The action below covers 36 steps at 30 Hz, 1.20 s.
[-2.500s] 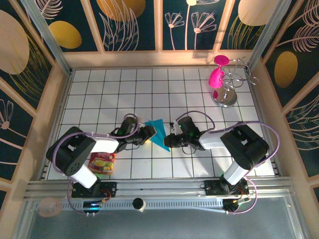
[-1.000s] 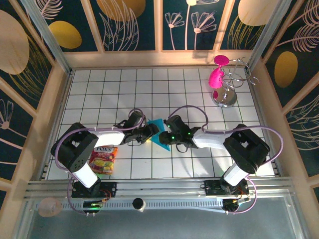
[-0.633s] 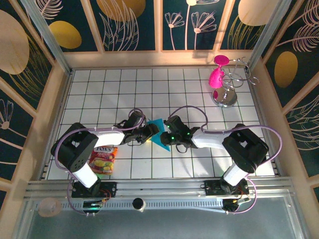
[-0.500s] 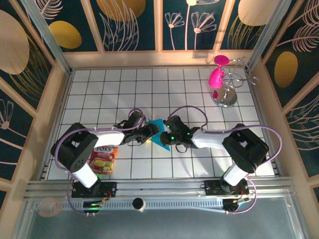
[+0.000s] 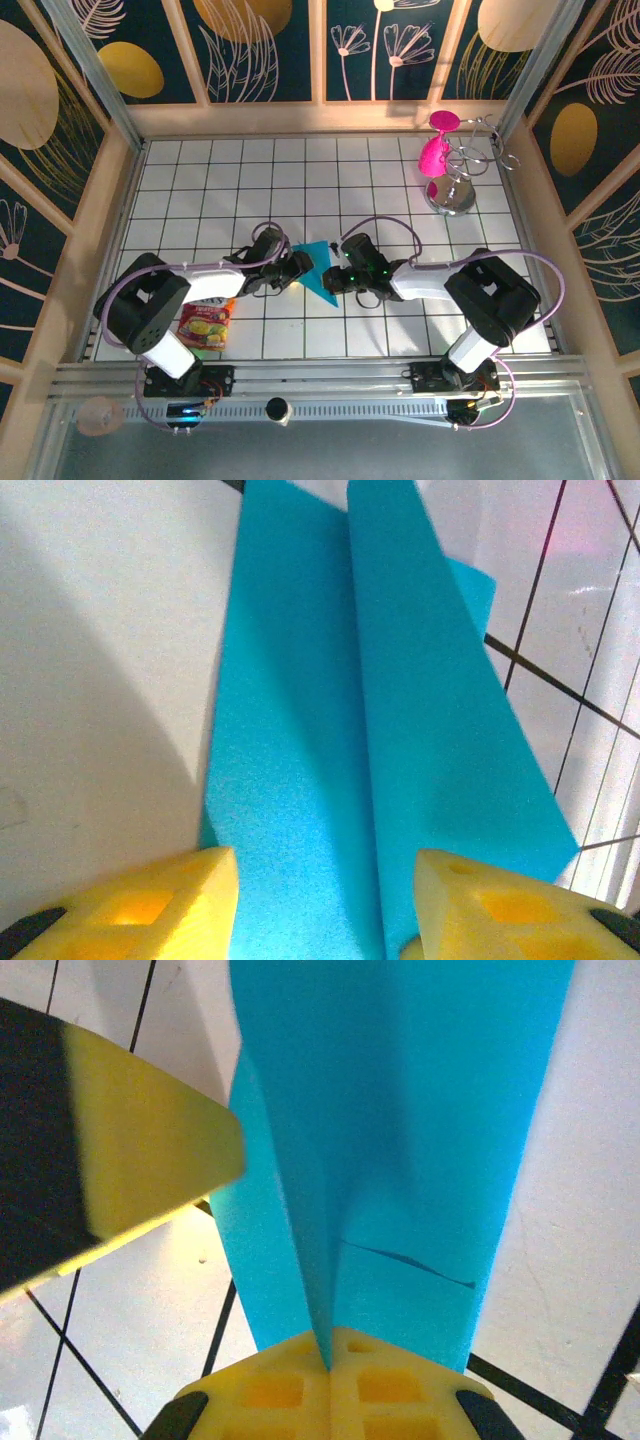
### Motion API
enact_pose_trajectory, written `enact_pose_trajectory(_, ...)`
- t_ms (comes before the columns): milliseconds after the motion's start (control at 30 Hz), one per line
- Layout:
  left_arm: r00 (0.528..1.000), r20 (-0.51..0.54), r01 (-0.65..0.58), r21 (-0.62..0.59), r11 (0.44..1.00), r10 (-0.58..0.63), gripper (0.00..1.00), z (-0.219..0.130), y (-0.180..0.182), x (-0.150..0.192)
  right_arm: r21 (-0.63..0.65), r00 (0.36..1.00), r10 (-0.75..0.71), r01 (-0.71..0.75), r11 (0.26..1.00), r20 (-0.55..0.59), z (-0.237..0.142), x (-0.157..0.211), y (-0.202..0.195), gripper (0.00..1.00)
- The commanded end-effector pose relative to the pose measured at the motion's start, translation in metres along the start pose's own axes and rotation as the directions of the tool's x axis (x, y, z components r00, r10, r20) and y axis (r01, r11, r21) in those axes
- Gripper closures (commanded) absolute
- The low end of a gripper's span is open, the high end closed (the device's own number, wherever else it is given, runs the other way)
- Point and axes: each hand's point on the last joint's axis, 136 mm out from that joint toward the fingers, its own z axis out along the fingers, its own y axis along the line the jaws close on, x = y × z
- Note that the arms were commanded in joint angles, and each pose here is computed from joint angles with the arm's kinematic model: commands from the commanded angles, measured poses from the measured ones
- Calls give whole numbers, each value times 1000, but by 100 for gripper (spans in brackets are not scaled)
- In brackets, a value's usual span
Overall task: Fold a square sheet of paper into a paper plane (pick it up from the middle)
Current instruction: Fourth fold the wing at the center of the table.
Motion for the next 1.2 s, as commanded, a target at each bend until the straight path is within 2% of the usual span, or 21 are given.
enact_pose_trajectory(0,997,78,-18,-12,1000,19,50,-14,0,-11,-129,1000,22,-20,991,11,-7,-6,13,96)
enact_pose_trajectory(133,995,101,-30,37,999,26,50,-21,-8,-13,-207,998,56,-57,977,-9,-8,-5,11,97)
enact_pose_trajectory(367,998,38,-62,198,978,56,49,-17,-36,-2,-317,993,110,-119,941,-47,-10,-2,11,98)
enact_pose_trajectory(500,997,15,-75,226,971,74,49,-14,-43,1,-361,986,150,-165,918,-68,-12,-1,8,98)
enact_pose_trajectory(800,994,-73,-66,176,982,79,46,5,-25,15,-373,975,194,-222,901,-112,-7,4,1,97)
enact_pose_trajectory(1167,992,-106,-67,67,996,74,43,16,-4,18,-352,964,216,-257,900,-153,-1,11,-5,96)
